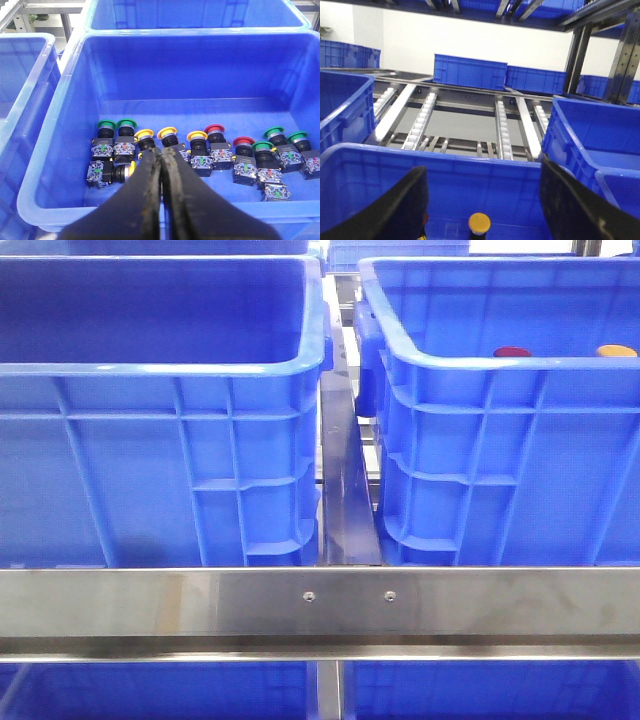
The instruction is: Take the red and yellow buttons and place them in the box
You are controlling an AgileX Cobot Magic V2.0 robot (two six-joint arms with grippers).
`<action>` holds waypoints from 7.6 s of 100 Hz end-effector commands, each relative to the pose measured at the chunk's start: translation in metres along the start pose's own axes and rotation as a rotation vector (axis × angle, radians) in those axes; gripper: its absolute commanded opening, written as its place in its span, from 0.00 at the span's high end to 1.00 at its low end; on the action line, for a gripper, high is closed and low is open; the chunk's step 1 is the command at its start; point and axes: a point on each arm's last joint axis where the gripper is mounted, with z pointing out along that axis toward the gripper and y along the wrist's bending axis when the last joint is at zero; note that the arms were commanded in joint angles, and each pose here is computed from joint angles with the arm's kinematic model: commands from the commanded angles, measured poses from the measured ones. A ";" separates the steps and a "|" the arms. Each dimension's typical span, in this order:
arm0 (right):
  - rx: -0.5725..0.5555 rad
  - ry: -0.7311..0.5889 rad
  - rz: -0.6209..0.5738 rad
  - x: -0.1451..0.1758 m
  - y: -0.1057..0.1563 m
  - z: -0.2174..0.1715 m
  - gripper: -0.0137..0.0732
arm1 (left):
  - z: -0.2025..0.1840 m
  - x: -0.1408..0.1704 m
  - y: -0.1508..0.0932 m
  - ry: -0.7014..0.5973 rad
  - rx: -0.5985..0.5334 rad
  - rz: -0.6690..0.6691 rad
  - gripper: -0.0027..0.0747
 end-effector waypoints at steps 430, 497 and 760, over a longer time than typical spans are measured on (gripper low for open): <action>-0.077 -0.068 0.087 0.050 0.014 -0.062 0.92 | -0.013 0.143 0.010 -0.442 -0.021 0.026 0.99; -0.095 -0.071 0.088 0.049 0.016 -0.062 0.92 | -0.013 0.143 0.010 -0.442 -0.021 0.026 0.99; -0.064 -0.226 0.148 0.142 0.020 -0.109 0.92 | -0.013 0.143 0.010 -0.442 -0.021 0.026 0.99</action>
